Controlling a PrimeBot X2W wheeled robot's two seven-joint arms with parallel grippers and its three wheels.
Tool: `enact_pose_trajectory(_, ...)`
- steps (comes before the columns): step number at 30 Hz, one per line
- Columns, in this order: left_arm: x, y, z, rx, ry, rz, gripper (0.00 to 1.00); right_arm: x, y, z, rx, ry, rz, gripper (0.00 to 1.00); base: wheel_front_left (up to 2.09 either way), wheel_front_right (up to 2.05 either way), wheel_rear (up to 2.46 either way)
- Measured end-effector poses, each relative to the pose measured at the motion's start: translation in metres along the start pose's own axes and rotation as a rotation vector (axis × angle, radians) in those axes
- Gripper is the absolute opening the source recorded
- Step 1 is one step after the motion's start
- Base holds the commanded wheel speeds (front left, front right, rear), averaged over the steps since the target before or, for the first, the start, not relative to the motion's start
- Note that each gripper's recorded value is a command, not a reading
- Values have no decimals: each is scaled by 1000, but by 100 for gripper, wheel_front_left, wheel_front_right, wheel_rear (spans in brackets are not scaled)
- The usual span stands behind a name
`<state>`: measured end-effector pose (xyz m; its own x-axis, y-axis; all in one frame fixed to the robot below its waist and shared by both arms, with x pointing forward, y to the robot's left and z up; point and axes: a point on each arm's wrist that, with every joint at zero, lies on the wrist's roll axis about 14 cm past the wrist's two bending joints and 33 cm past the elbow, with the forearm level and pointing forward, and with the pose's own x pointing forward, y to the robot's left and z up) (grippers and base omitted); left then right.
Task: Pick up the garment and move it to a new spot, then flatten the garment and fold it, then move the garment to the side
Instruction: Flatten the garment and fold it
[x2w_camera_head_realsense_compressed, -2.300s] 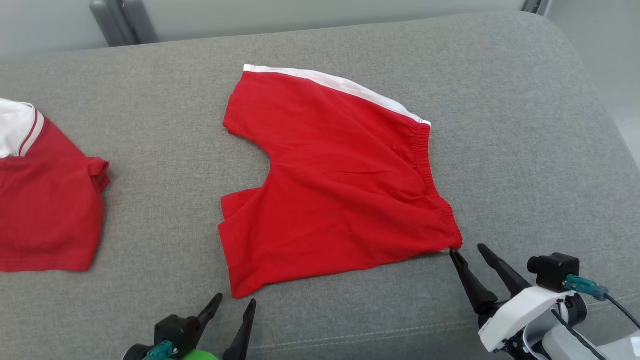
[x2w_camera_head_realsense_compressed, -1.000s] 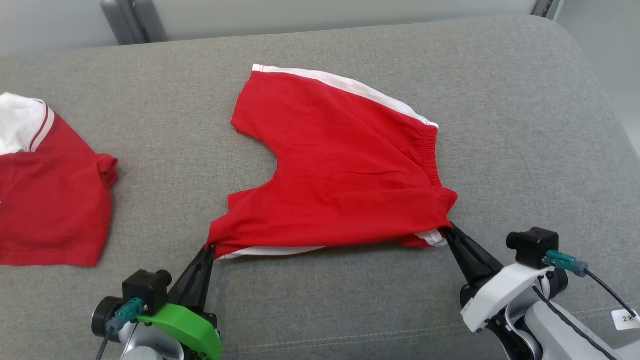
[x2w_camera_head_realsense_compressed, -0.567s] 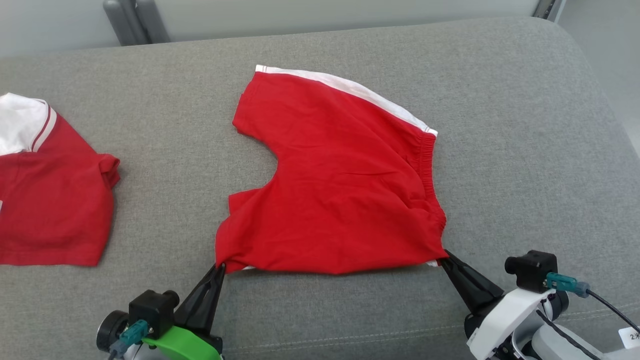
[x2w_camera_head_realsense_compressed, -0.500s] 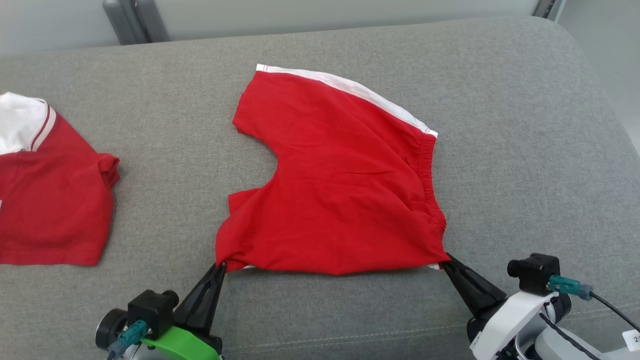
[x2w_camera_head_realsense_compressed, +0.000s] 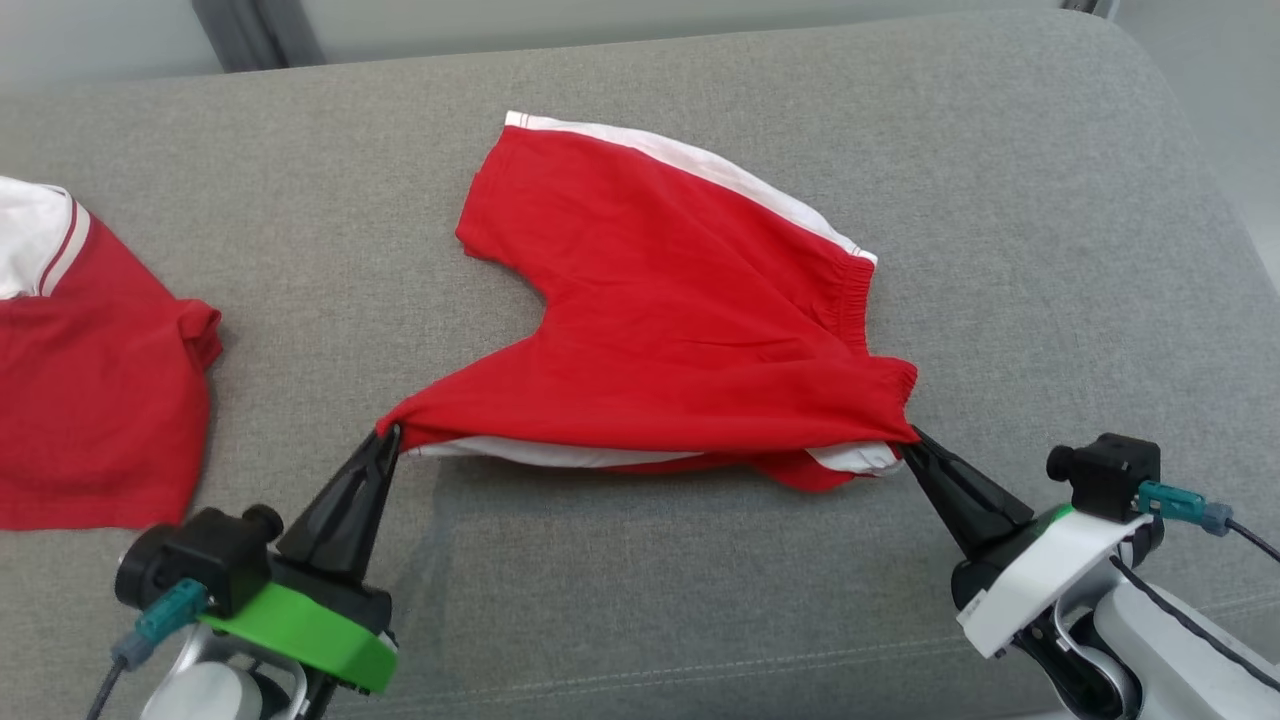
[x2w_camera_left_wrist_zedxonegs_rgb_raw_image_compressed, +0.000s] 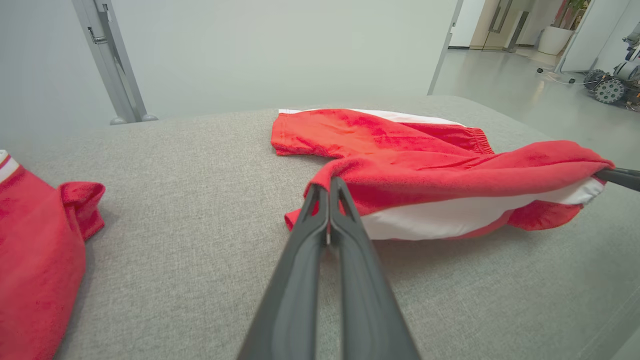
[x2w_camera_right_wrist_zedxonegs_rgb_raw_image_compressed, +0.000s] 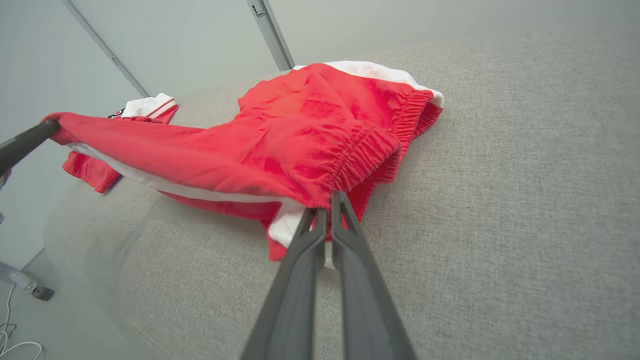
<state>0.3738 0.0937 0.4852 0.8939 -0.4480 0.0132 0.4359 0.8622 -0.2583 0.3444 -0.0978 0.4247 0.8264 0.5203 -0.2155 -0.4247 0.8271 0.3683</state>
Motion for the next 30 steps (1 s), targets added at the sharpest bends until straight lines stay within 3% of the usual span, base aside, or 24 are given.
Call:
enact_pose_trajectory(7, 43, 10, 37, 75, -58, -67, 0, 23, -6, 21, -6, -47, 11, 0, 0, 0, 0)
enact_pose_trajectory(23, 156, 41, 70, 14, -7, -146, 0, 91, -20, 61, 25, -111, 55, 0, 0, 0, 0)
enact_pose_trajectory(30, 202, 50, 57, -37, 37, -171, 0, 104, -60, 47, 92, -72, -38, 0, 0, 0, 0)
